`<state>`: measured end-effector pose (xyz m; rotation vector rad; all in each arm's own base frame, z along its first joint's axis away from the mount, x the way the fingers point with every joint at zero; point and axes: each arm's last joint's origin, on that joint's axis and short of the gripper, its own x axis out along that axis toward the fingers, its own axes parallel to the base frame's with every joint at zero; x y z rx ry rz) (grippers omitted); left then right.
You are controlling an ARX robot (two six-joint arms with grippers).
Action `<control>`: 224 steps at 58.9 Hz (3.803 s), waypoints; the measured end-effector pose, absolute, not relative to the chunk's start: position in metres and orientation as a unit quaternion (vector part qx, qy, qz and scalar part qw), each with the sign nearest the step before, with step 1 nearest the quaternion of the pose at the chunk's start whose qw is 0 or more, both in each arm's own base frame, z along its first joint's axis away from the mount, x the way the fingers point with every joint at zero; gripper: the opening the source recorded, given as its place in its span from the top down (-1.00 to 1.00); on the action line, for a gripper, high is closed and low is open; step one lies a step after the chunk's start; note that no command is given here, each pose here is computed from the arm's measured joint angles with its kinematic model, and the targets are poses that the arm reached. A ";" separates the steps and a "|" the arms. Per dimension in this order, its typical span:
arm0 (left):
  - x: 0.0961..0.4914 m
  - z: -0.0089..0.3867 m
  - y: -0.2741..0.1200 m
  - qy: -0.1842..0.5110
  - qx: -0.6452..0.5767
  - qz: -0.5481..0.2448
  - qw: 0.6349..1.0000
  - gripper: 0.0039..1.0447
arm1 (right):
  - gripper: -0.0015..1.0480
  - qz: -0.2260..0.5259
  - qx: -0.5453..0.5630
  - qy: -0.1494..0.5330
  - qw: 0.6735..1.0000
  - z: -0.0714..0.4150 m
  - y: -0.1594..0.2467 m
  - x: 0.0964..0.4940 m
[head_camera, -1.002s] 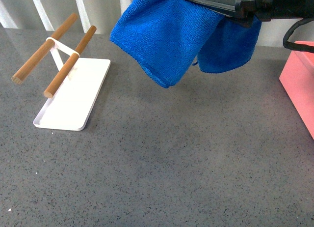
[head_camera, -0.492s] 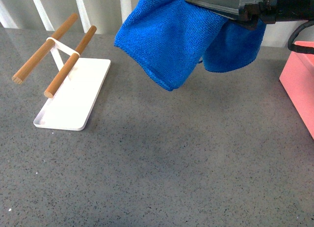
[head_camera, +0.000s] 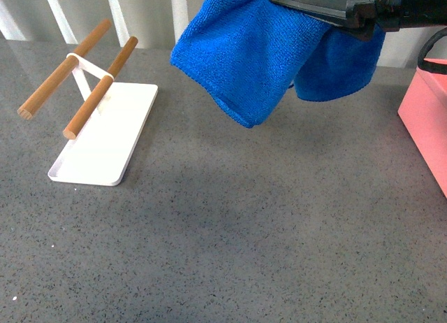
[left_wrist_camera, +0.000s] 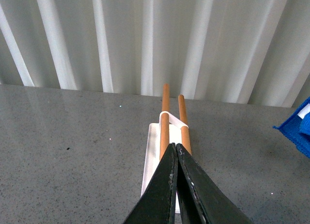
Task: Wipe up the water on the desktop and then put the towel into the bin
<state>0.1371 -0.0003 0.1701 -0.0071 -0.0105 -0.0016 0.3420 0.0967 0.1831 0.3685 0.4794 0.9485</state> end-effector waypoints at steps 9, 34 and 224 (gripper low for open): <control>0.131 0.172 0.000 -0.009 -0.004 -0.001 1.000 0.93 | 0.92 0.448 0.174 0.229 0.846 0.183 0.096 0.341; 0.118 0.175 0.000 -0.013 -0.004 -0.001 1.000 0.93 | 0.92 0.444 0.172 0.233 0.848 0.182 0.091 0.337; 0.096 0.171 0.000 -0.010 -0.002 -0.001 1.000 -0.88 | 0.92 0.261 -0.176 0.250 0.916 0.266 0.086 0.358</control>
